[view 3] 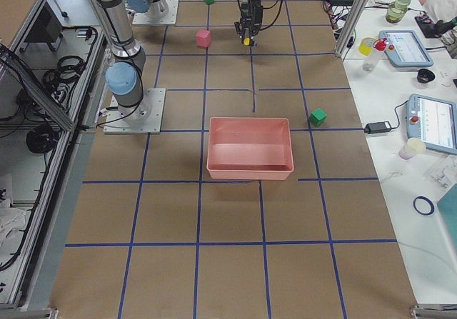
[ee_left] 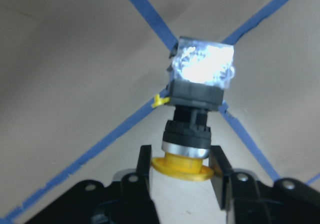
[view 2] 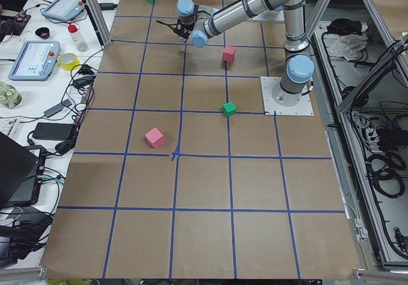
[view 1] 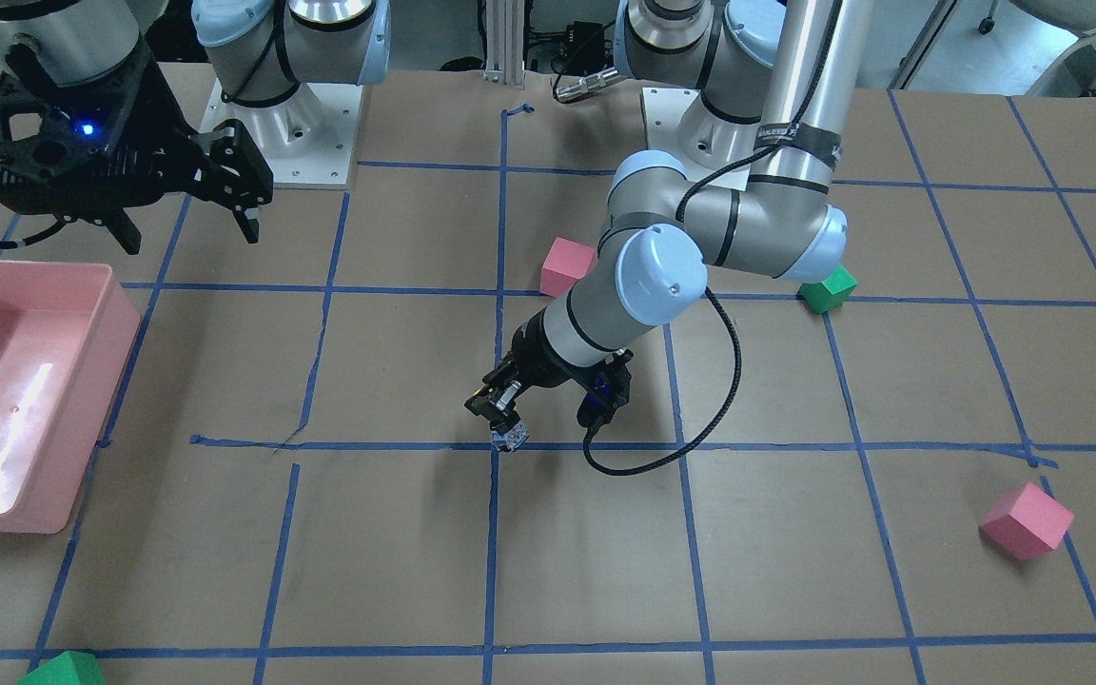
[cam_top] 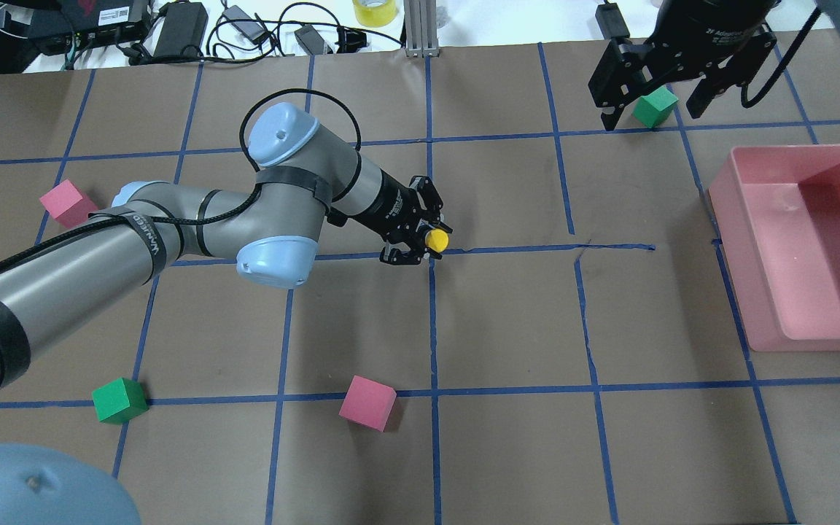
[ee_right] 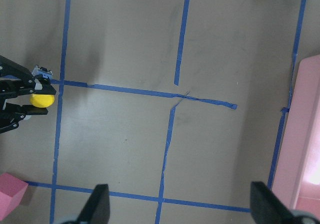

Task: Align button upright
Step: 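Rotate the held switch with the left gripper to stand yellow cap down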

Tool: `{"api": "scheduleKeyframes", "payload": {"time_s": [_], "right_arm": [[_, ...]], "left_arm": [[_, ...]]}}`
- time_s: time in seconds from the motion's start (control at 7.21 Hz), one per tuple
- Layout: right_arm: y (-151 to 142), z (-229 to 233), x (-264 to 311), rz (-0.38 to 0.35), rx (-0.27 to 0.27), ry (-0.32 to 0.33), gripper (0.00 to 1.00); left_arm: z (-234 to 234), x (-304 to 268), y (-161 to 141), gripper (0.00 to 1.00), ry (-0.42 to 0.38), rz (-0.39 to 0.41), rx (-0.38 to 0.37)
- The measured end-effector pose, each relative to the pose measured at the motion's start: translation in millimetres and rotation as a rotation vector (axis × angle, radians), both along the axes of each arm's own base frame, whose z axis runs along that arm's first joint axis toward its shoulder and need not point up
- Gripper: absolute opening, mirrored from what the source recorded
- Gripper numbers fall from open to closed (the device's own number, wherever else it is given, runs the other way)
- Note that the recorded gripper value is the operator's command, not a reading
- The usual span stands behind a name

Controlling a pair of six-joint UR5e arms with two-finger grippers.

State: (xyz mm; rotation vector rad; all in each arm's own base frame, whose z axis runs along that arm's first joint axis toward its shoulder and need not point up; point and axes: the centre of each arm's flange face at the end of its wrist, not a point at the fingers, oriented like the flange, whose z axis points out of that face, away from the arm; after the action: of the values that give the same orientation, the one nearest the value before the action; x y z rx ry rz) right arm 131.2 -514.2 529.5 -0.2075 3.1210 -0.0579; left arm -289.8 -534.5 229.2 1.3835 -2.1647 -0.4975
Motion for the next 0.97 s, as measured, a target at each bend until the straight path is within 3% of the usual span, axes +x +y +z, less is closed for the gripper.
{"api": "scheduleKeyframes", "payload": {"time_s": [0.42,0.97], "right_arm": [[0,1,0,0.001,-0.001,0.000,1.00],[0,1,0,0.000,-0.001,0.000,1.00]], "left_arm": [[-11,13,6,0.00,0.124,0.077,0.108],[-33,14,17,0.00,0.152,0.100,0.186]]}}
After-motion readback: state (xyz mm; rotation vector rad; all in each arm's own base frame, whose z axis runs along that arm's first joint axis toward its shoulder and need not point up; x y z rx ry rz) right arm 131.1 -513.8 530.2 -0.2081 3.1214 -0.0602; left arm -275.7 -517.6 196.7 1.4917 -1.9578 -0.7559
